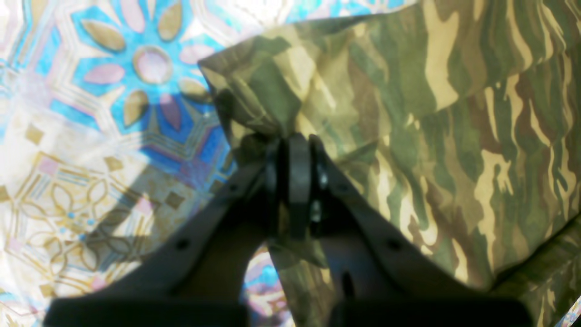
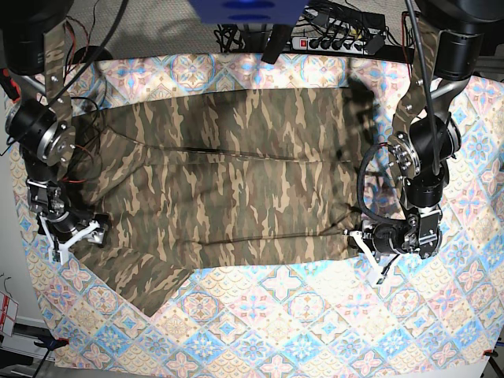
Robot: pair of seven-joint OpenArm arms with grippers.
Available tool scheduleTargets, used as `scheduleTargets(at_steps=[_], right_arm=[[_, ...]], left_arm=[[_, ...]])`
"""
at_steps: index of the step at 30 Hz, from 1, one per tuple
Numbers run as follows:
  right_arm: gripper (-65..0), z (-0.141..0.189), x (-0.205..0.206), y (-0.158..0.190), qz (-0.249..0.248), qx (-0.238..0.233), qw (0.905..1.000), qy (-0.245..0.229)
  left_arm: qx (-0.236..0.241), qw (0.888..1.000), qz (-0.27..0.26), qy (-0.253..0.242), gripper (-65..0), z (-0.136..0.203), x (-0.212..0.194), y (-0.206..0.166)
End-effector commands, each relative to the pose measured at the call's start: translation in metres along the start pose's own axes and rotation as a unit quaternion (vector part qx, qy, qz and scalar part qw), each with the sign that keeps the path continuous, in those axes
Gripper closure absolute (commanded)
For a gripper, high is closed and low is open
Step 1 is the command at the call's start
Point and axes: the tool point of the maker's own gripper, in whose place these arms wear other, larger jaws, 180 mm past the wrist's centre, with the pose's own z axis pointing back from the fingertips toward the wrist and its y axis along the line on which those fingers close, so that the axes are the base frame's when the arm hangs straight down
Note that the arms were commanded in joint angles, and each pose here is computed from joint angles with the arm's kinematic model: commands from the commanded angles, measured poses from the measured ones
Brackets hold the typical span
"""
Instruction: Fold the T-shirt properly
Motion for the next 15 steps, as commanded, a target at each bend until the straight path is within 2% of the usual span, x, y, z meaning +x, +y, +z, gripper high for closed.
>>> scheduleTargets(at_steps=[1,4,7,10,15], right_arm=[[-59.9,0.007,0.033,-0.028,0.001,-0.03,0.9987,-0.042],[-59.9,0.008,0.029,-0.031,0.005,-0.032,0.9987,-0.038],[-59.6,0.006,0.019,-0.025,0.04,-0.026,0.9987,-0.018],[-58.6,0.006,0.003,-0.023,0.052,-0.022,0.9984,-0.002],[-54.0,-0.002,-0.032,0.016,0.054,0.009,0.9982,0.025]], left_arm=[[0.004,1.0,-0.005,-0.025,-2.3,0.007,0.02,0.004],[0.004,1.0,-0.004,-0.023,-2.3,0.006,0.017,0.004],[0.003,1.0,-0.002,-0.019,-2.3,0.005,0.012,0.004],[0.003,1.0,-0.001,-0.017,-2.3,0.004,0.009,0.004],[0.004,1.0,-0.001,-0.016,-2.3,0.005,0.008,0.005]])
